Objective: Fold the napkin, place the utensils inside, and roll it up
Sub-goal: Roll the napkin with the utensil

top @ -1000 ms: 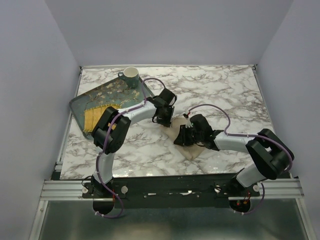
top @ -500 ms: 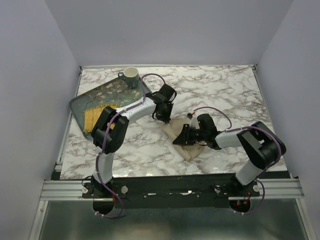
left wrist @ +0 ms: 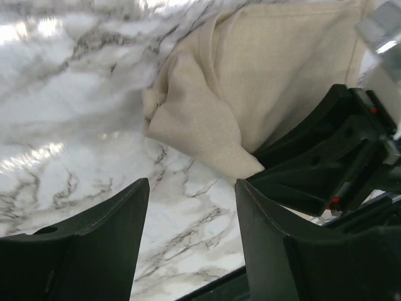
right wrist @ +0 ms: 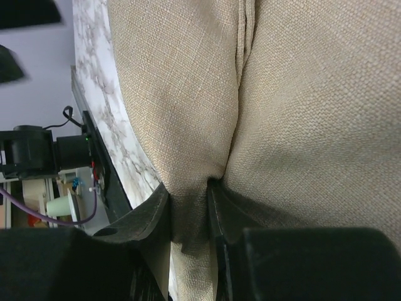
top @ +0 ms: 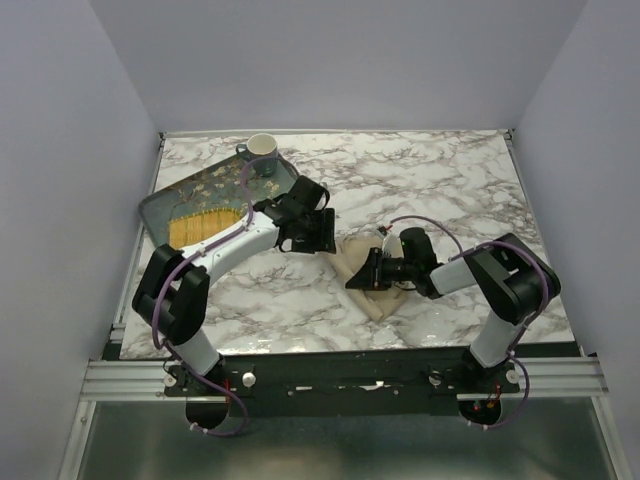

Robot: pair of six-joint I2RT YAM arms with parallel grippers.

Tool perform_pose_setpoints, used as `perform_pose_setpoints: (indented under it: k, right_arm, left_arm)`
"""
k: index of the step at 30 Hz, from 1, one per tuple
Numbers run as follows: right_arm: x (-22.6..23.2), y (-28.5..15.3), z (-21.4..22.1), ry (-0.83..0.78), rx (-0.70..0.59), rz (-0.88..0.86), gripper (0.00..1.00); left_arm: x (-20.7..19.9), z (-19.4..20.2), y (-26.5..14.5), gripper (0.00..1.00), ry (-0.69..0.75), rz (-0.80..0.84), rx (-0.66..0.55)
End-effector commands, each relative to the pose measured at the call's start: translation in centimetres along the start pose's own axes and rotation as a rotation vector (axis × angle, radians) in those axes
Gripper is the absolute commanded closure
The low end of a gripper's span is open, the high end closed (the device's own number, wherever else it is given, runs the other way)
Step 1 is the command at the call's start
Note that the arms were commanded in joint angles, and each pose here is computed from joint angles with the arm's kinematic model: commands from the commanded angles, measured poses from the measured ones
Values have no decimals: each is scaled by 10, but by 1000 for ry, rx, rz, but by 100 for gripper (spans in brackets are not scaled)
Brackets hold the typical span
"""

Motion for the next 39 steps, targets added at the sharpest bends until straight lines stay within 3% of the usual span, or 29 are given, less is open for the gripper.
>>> perform_pose_setpoints:
  k: [1,14,20,23,30,39]
  right_arm:
    - [-53,-11,42,179,119,297,92]
    - [-44,-13,30,112,118,331,91]
    - [-41,-13,26,97,113,344,91]
    - [-36,-12,23,73,106,358,89]
    - [-23,-8,20,3,115,430,78]
    - [30,-24,16,-148,34,613,44]
  left_arm:
    - [-9,22,19,34,-297,46,90]
    - [-27,27,72,31,-342,-4,146]
    - [-22,28,88,38,-331,-117,147]
    - [-21,32,94,46,-309,-146,170]
    - [-20,43,111,98,-282,-142,245]
    - [-21,42,91,100,-384,-197,241]
Point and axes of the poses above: each gripper's point midway between its finger pads, its own y axis out along the fingers, its own x axis along the line the jaws close on, z = x × y, the point moved 10 cm from there along -y, back along the fingers, and after that the axes turned 15 degrees about y, right-handed, at the moved point
